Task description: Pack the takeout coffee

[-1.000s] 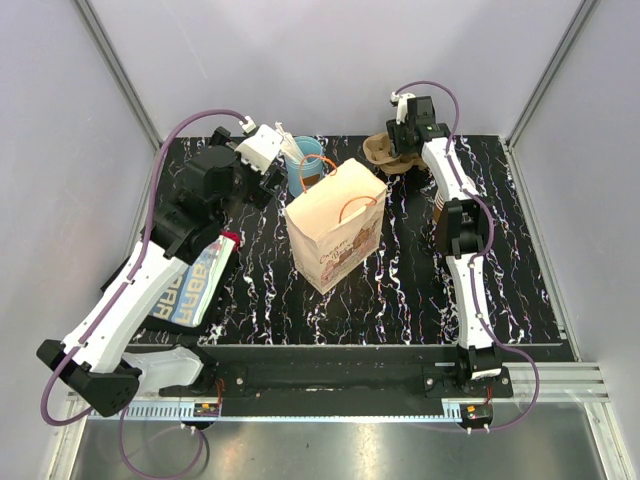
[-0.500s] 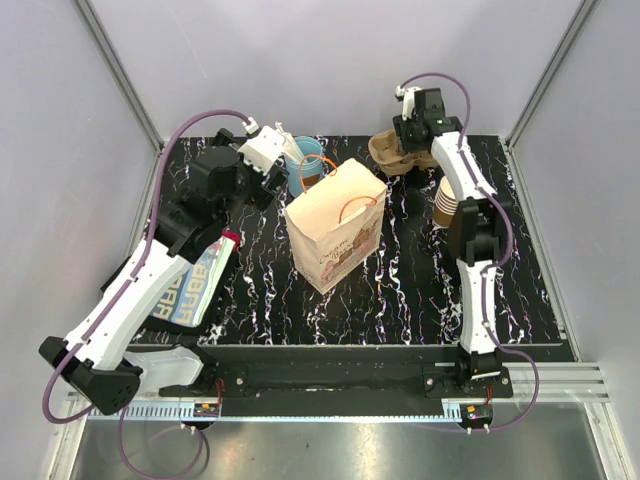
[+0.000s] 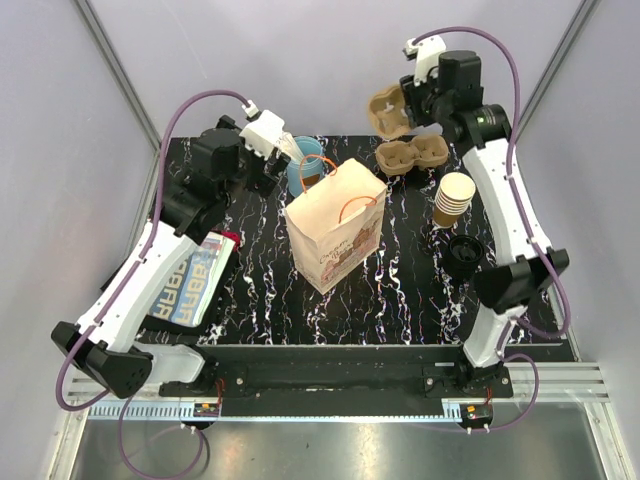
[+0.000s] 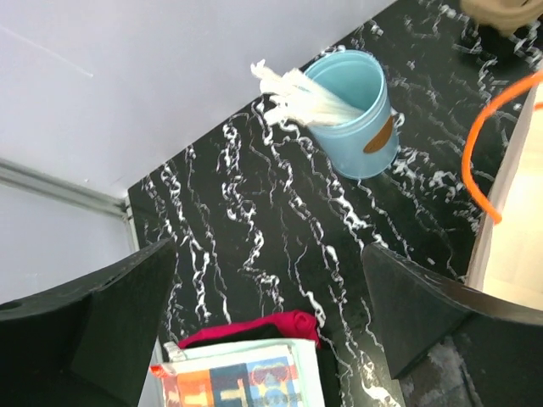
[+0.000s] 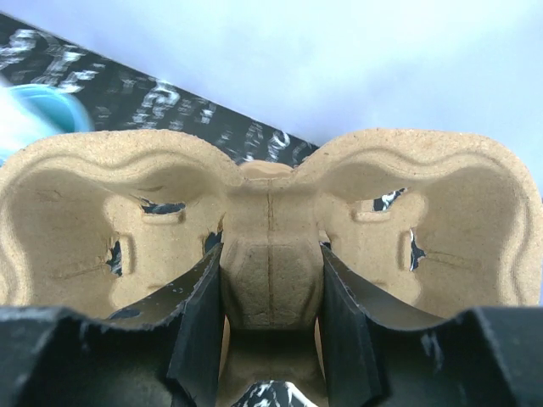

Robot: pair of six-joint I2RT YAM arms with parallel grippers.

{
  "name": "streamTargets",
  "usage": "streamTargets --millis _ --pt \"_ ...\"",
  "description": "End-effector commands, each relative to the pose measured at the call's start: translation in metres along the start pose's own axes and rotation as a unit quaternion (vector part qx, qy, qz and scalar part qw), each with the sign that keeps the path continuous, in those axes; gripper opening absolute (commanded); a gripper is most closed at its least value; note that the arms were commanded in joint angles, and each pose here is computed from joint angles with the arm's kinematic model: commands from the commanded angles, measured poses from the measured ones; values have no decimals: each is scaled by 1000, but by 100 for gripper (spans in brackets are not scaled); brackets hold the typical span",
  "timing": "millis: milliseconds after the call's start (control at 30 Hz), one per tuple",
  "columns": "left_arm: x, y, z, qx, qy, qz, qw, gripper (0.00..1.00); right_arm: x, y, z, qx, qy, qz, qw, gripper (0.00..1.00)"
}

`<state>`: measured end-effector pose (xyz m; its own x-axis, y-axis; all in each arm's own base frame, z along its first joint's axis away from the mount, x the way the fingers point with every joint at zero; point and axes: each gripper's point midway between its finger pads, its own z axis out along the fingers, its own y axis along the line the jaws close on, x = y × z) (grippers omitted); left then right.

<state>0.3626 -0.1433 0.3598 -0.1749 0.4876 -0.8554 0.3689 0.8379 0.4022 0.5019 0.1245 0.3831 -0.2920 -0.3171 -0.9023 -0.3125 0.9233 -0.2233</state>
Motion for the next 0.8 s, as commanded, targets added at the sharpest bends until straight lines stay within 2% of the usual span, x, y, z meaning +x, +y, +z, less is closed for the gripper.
streamTargets --millis 0,233,467,700,767 --pt "-46 -2 -4 40 -67 -27 997 99 -8 40 -43 -15 -1 -50 999 47" --pt "-62 -32 2 134 -94 -26 986 99 -2 82 -77 -26 4 -85 996 47" --pt "-61 -48 23 169 -86 -11 982 99 13 111 -91 -36 23 -117 992 47" --pt "-65 -64 36 209 -87 -12 974 99 19 121 -101 -35 31 -131 990 48" --pt "-67 -63 38 208 -88 -16 974 93 19 122 -103 -34 30 -133 990 48"
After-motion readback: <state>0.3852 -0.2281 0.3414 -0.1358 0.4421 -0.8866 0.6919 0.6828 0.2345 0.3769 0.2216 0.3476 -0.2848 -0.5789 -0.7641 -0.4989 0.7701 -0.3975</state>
